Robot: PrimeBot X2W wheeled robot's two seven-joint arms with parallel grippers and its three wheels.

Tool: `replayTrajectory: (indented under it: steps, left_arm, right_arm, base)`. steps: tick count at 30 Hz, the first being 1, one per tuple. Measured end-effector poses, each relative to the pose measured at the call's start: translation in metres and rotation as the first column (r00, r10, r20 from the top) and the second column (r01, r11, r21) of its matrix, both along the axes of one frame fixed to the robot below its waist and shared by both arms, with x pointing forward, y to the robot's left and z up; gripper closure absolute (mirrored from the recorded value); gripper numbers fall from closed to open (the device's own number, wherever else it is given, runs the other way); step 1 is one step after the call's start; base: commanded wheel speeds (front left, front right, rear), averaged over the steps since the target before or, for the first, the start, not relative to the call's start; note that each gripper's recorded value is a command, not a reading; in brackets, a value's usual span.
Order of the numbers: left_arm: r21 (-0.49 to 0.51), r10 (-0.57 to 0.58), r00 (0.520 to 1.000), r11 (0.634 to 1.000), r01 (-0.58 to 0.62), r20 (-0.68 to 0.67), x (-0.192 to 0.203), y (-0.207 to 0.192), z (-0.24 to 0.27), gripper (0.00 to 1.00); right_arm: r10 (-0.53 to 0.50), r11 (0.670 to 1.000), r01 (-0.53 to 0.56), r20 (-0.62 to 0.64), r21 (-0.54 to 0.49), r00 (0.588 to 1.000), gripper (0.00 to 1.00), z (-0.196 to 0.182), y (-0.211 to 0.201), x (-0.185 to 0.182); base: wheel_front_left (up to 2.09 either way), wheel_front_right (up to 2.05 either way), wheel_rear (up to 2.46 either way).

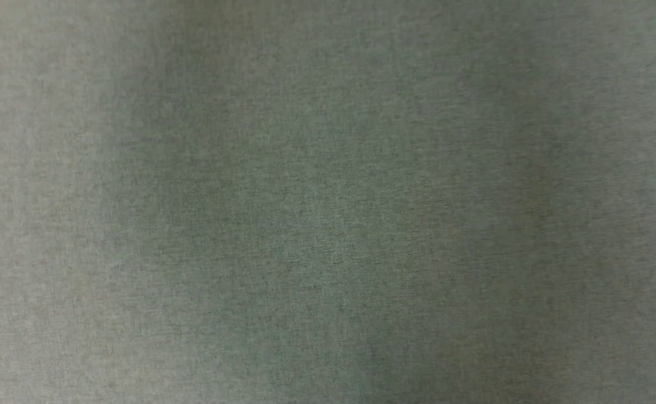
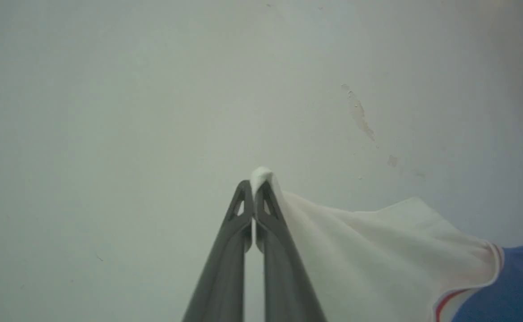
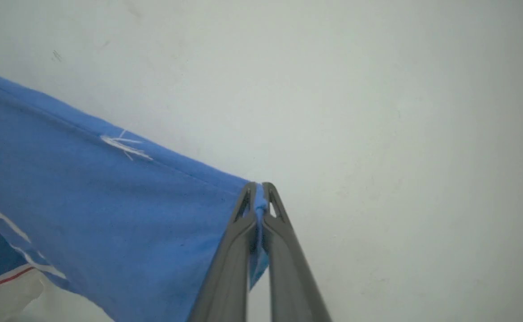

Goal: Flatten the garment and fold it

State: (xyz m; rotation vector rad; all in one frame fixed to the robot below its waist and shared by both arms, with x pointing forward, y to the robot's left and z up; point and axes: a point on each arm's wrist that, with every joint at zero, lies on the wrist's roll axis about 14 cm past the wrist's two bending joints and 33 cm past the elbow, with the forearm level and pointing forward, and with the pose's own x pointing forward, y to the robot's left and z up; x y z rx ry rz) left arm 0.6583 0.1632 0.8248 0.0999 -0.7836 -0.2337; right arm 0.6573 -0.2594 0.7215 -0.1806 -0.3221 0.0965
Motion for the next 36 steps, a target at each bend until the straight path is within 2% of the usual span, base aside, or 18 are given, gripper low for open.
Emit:
replayTrajectory:
  steps: [5, 9, 14, 20, 26, 31, 36]
  left_arm:
    - [0.05, -0.023, 0.989, 0.998, 0.031, -0.145, 0.02, -0.008, -0.067, 1.0]
    - [0.076, -0.043, 0.946, 0.995, 0.07, -0.32, 0.016, -0.016, -0.15, 1.0]
    - [0.071, -0.083, 0.841, 0.987, 0.143, -0.534, -0.028, -0.031, -0.254, 1.0]
    - [0.077, -0.061, 0.662, 0.981, 0.177, -0.747, -0.113, -0.023, -0.356, 1.0]
    - [0.084, -0.006, 0.5, 0.984, 0.156, -0.866, -0.185, 0.013, -0.388, 1.0]
    - [0.069, 0.005, 0.37, 0.984, 0.162, -0.929, -0.248, 0.033, -0.393, 1.0]
    - [0.006, -0.053, 0.275, 0.978, 0.208, -0.96, -0.312, 0.02, -0.387, 1.0]
  right_arm:
    - [0.031, 0.999, -0.028, -0.101, 0.025, 0.994, 1.0, -0.069, 0.015, 0.016]
    - [0.065, 0.998, -0.063, -0.239, 0.018, 0.969, 1.0, -0.144, 0.032, 0.008]
    - [0.102, 0.994, -0.107, -0.38, 0.008, 0.919, 1.0, -0.211, 0.047, -0.026]
    - [0.153, 0.98, -0.196, -0.508, -0.032, 0.848, 1.0, -0.258, 0.064, -0.082]
    - [0.186, 0.965, -0.26, -0.589, -0.043, 0.786, 1.0, -0.274, 0.065, -0.137]
    - [0.184, 0.966, -0.259, -0.646, -0.023, 0.741, 1.0, -0.275, 0.055, -0.176]
    - [0.161, 0.976, -0.215, -0.743, 0.024, 0.649, 1.0, -0.289, 0.036, -0.226]
  base:
    - [0.0, 0.0, 0.0]
    - [0.0, 0.0, 0.0]
    - [0.0, 0.0, 0.0]
    - [0.0, 0.0, 0.0]
    - [0.0, 0.0, 0.0]
    - [0.0, 0.0, 0.0]
    - [0.0, 0.0, 0.0]
